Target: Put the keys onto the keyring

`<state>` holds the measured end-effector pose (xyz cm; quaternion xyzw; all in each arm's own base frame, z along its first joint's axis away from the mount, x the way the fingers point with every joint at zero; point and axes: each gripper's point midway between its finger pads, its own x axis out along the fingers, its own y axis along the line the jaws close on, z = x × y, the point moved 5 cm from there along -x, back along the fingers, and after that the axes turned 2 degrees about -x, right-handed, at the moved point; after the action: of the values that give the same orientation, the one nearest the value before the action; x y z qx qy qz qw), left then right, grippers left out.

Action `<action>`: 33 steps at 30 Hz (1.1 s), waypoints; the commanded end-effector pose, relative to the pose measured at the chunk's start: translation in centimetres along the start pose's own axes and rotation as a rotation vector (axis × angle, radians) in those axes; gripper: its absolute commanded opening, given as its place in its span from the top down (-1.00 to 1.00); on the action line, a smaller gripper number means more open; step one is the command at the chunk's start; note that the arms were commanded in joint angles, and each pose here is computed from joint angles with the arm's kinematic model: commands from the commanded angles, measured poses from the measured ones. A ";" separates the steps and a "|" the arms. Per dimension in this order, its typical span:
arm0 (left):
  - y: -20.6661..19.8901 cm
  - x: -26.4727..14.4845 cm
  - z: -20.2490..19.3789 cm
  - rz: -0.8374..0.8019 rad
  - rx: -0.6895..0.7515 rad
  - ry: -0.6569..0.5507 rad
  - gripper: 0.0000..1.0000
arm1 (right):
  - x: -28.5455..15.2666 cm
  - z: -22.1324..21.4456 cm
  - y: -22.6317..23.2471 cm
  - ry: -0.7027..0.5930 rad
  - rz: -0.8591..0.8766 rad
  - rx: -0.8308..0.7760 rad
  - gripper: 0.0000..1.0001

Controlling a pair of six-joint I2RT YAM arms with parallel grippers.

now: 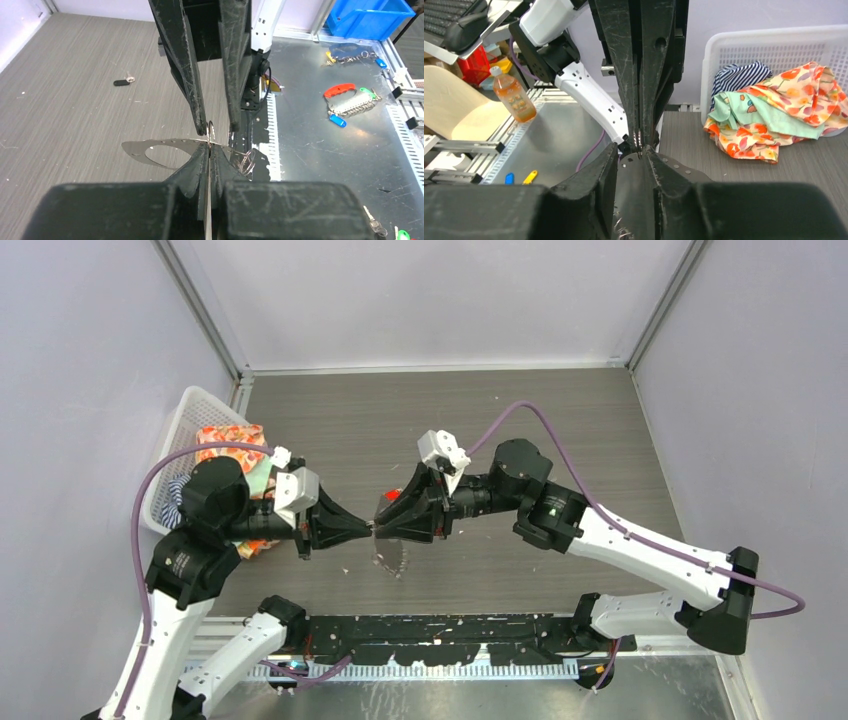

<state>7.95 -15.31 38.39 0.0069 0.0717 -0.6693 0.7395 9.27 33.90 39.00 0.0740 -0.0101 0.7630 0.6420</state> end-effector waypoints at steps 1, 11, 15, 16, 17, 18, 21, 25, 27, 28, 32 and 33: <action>-0.1 -0.4 0.0 -0.009 0.114 0.015 0.99 | -0.8 1.9 1.4 0.077 0.038 -0.024 0.32; 0.5 -1.7 -1.5 -0.020 0.404 0.171 0.99 | -1.2 2.9 -0.1 0.321 -0.022 -0.074 0.08; 1.1 -2.0 -1.5 -0.012 0.517 0.210 0.99 | -0.9 2.6 -1.2 0.378 -0.053 -0.098 0.10; 1.1 -2.0 -1.5 -0.014 0.531 0.217 0.99 | -0.8 2.5 -1.3 0.381 -0.056 -0.109 0.11; 1.2 -2.0 -1.5 -0.017 0.542 0.223 0.99 | -0.6 2.4 -1.3 0.385 -0.055 -0.126 0.11; 1.3 -2.0 -1.6 -0.017 0.545 0.226 0.99 | -0.4 2.3 -1.3 0.387 -0.060 -0.148 0.11; 1.3 -2.0 -1.9 -0.020 0.555 0.230 0.99 | 0.2 1.9 -1.5 0.383 -0.088 -0.215 0.12; 1.3 -2.0 -2.0 -0.018 0.541 0.228 0.99 | 1.0 1.4 -1.1 0.360 -0.098 -0.328 0.17; 1.2 -2.0 -1.9 -0.015 0.519 0.224 0.99 | 1.4 1.2 -0.8 0.349 -0.099 -0.385 0.18; 1.2 -2.0 -1.8 -0.009 0.505 0.220 0.99 | 1.6 0.9 -0.7 0.354 -0.104 -0.398 0.17; 0.8 -1.9 -1.6 -0.012 0.463 0.204 0.99 | 2.3 0.7 -0.9 0.376 -0.148 -0.433 0.21; 0.8 -1.9 -1.6 -0.013 0.456 0.202 0.99 | 2.4 0.7 -1.0 0.378 -0.158 -0.443 0.22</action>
<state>8.79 -12.94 35.82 0.2545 0.0071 -0.6653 0.7019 9.24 35.84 37.44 -0.1985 0.0172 0.7253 0.6590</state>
